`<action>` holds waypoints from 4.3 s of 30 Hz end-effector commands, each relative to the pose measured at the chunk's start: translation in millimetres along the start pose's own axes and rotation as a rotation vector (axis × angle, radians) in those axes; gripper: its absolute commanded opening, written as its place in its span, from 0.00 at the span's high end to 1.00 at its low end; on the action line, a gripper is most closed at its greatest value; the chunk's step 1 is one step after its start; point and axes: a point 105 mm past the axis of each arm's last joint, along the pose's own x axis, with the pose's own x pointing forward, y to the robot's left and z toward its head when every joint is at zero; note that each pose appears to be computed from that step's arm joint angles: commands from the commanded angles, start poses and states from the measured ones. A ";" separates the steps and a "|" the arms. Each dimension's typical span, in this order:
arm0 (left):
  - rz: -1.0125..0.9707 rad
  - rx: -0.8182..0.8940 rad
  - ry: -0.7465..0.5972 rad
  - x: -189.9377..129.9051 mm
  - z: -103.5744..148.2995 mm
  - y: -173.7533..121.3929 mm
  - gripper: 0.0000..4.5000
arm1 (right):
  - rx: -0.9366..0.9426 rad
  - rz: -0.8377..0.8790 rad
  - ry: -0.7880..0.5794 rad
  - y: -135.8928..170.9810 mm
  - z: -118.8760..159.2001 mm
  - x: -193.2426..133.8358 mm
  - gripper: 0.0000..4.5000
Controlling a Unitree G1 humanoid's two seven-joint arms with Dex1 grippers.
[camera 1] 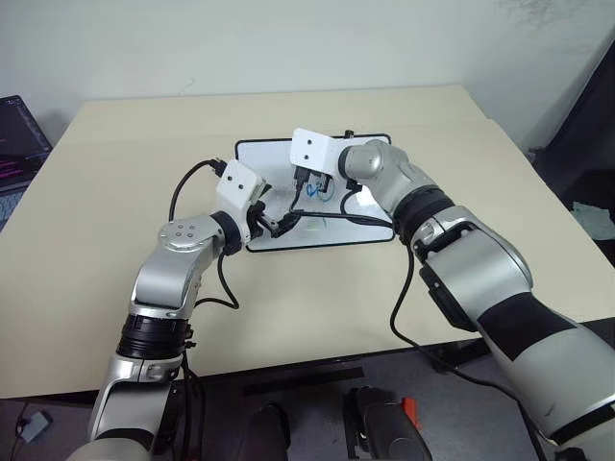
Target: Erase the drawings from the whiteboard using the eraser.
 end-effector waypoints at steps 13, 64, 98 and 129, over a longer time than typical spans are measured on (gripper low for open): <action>0.009 0.036 -0.057 -3.5 17.1 2.2 0.00 | 0.017 -0.016 0.091 -15.0 -32.5 -12.0 0.77; 0.015 0.041 -0.058 -5.3 18.3 1.7 0.00 | 0.031 -0.085 -0.026 -20.7 17.1 -3.6 0.78; -0.023 0.055 -0.072 4.6 25.5 0.9 0.00 | 0.052 0.001 0.303 -14.7 -149.1 -60.2 0.78; -0.164 0.194 0.053 -35.9 13.2 23.0 0.00 | -0.107 0.160 0.120 -5.9 -122.5 -97.3 0.78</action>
